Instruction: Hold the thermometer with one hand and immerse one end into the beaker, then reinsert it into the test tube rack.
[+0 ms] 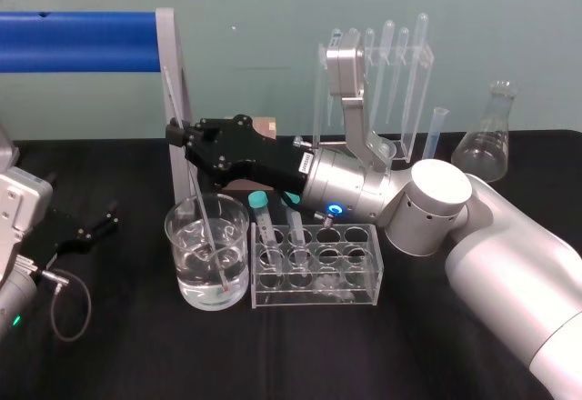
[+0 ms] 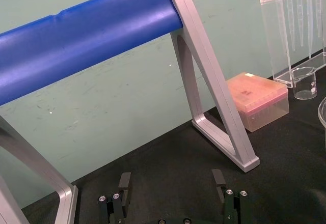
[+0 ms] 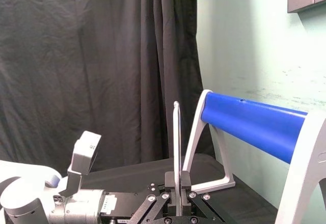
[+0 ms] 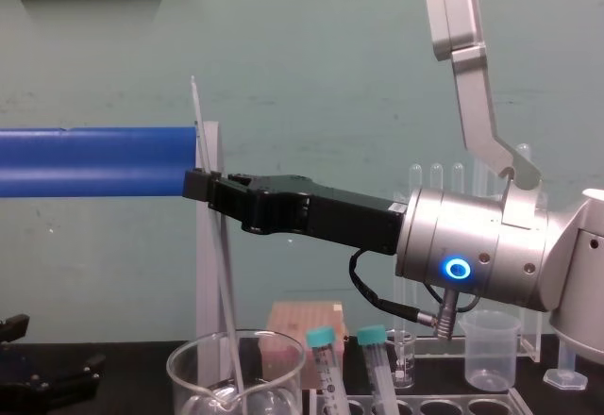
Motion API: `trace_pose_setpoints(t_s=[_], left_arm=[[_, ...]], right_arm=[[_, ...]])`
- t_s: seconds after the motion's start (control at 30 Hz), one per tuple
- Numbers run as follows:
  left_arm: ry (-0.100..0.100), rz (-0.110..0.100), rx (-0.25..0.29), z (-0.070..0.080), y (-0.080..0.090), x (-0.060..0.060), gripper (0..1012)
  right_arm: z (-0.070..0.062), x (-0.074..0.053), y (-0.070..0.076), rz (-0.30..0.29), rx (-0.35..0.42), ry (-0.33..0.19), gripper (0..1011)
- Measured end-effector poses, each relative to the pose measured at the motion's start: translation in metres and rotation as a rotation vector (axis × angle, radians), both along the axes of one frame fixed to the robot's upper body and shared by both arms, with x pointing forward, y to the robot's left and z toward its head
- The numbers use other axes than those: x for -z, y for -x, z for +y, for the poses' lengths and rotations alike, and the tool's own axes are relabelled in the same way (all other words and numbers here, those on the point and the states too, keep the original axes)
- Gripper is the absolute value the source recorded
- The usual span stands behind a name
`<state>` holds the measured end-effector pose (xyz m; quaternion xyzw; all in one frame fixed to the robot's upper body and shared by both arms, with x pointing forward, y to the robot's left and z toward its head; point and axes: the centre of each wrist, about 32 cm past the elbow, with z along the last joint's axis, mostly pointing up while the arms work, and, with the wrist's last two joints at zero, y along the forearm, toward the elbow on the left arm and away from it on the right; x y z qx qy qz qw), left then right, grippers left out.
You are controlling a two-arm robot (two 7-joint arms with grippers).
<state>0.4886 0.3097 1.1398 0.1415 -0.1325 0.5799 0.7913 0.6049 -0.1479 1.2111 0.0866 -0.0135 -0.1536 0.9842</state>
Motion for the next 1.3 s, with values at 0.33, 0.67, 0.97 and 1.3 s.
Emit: trace_pose_setpoints(t_s=[0.33,0.67,0.97,1.3], left_arm=[[0.000,0.000,0.000,0.0000,0.0000,0.0000,1008],[0.000,0.000,0.000,0.0000,0.0000,0.0000,1008],[0.000,0.000,0.000,0.0000,0.0000,0.0000,1008],[0.000,0.000,0.000,0.0000,0.0000,0.0000,1008]], right_arm=[[-0.0002,0.0007,-0.0007,0.008,0.000,-0.002,52],[0.0006,0.0006,-0.0013,0.009,-0.004,-0.004,52],[0.0005,0.0010,-0.0020,0.011,-0.006,-0.002,51],[-0.0003,0.0018,-0.0024,0.013,-0.007,-0.001,51]])
